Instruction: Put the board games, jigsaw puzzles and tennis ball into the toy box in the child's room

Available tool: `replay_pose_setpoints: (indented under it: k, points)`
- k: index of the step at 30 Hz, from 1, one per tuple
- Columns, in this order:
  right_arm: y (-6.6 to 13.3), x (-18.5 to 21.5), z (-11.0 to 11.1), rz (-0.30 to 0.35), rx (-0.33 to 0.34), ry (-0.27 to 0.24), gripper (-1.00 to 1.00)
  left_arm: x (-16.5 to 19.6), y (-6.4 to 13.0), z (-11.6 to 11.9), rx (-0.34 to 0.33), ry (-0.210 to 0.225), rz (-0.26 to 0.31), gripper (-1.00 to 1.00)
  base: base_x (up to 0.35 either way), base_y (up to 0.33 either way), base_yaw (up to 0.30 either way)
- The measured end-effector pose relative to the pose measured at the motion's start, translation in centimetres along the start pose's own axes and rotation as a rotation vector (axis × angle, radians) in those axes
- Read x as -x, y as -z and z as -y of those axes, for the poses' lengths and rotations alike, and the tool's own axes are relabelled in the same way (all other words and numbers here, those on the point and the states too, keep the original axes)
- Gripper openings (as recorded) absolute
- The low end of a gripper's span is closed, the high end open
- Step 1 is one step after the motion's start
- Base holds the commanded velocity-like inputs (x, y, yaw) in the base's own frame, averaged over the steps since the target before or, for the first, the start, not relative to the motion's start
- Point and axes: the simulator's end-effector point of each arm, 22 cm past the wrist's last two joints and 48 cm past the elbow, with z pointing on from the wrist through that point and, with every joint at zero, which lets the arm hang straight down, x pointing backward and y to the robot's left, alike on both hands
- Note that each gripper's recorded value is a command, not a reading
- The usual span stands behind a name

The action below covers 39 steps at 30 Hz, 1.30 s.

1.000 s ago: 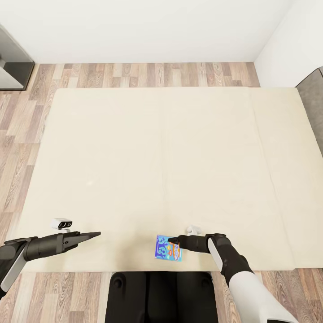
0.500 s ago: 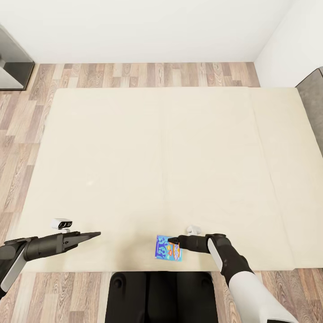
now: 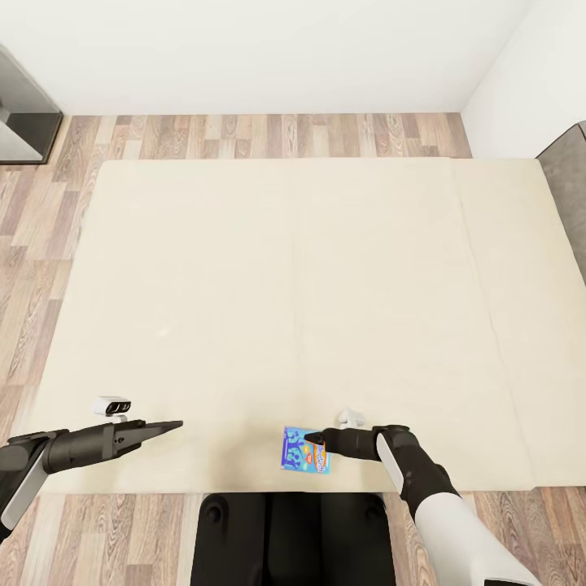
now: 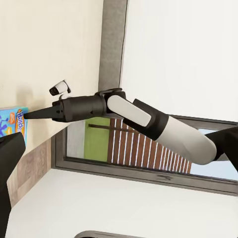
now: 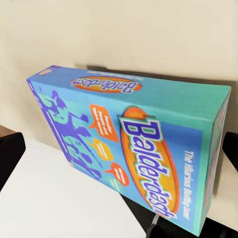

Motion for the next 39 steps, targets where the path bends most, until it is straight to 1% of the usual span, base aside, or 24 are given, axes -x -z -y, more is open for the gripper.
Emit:
replay_pose_setpoints:
  k: [24, 29, 39]
  points:
    - [-0.05, 0.01, -0.07, 0.001, 0.0, 0.001, 1.0, 0.01, 0.01, 0.0, 0.0, 0.0, 0.0, 1.0, 0.0, 0.025, 0.0]
    - [-0.05, 0.01, -0.08, 0.001, 0.001, 0.001, 1.0, 0.01, 0.01, 0.0, 0.0, 0.0, 0.0, 1.0, 0.0, 0.0, 0.089]
    - [-0.05, 0.01, -0.07, 0.001, 0.0, 0.001, 1.0, 0.0, 0.0, 0.0, 0.0, 0.0, 0.0, 1.0, 0.0, 0.007, 0.01]
